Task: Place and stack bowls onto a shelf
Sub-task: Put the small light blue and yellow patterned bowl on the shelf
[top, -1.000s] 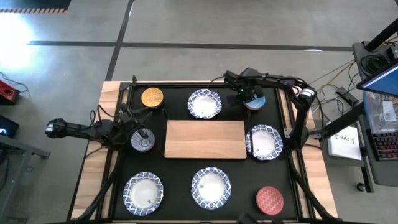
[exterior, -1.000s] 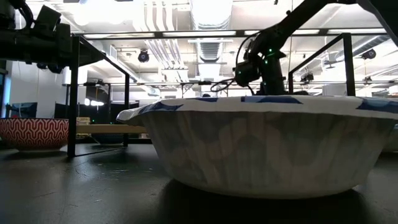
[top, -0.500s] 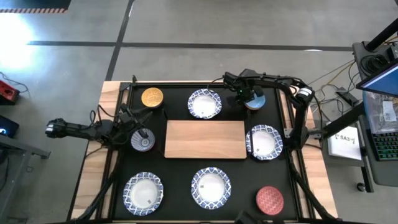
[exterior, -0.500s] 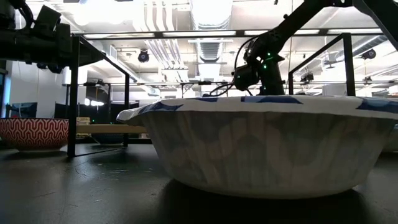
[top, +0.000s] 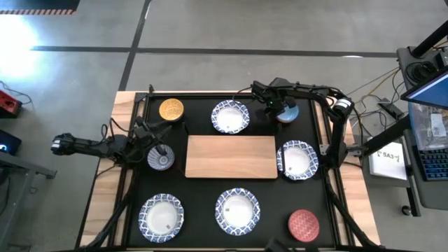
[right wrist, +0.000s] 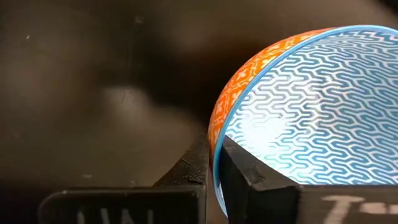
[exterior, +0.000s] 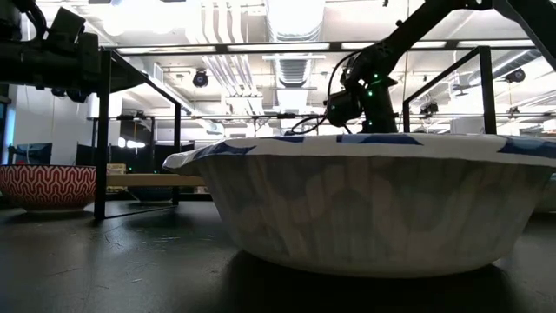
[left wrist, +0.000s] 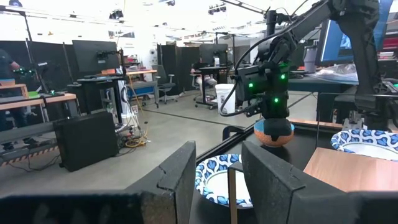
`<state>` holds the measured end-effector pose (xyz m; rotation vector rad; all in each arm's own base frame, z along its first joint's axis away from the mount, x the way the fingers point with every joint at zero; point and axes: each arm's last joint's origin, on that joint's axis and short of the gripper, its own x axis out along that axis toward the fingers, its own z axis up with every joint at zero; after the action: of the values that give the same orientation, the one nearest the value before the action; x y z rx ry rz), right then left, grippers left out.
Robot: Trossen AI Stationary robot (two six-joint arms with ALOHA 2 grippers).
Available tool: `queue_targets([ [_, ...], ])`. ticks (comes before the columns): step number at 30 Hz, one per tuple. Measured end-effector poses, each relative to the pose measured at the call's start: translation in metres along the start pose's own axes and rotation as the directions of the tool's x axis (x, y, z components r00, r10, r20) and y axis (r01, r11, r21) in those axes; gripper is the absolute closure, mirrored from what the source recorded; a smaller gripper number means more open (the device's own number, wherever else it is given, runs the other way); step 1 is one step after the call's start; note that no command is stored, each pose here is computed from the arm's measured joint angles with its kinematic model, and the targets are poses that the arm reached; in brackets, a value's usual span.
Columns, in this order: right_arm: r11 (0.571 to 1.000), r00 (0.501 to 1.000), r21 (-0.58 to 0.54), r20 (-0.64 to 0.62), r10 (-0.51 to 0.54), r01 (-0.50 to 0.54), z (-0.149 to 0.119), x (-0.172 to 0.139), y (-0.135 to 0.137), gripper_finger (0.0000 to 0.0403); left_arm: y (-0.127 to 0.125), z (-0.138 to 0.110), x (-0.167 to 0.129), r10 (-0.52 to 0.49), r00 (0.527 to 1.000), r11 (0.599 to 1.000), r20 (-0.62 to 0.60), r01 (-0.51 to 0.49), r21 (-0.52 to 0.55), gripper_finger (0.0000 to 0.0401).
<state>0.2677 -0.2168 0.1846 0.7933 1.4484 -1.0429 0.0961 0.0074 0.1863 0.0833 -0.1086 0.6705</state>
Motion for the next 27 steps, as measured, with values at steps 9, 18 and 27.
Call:
queue_targets([
  [9, 0.991, 0.999, -0.127, 0.017, 0.041, -0.038, -0.004, -0.013, 0.004, 0.0393, 0.0, 0.0, 0.0, 0.0, 1.0, 1.0, 0.0, 0.0, 0.0, 0.0288],
  [18, 0.963, 0.985, -0.257, 0.131, 0.112, -0.075, -0.002, -0.05, 0.029, 0.0393, 0.0, 0.0, 0.0, 0.0, 1.0, 1.0, 0.0, 0.0, 0.0, 0.0288],
  [27, 0.9, 0.948, -0.424, 0.233, 0.217, -0.102, -0.021, -0.095, 0.073, 0.0393, 0.0, 0.0, 0.0, 0.0, 1.0, 1.0, 0.0, 0.0, 0.0, 0.0288],
])
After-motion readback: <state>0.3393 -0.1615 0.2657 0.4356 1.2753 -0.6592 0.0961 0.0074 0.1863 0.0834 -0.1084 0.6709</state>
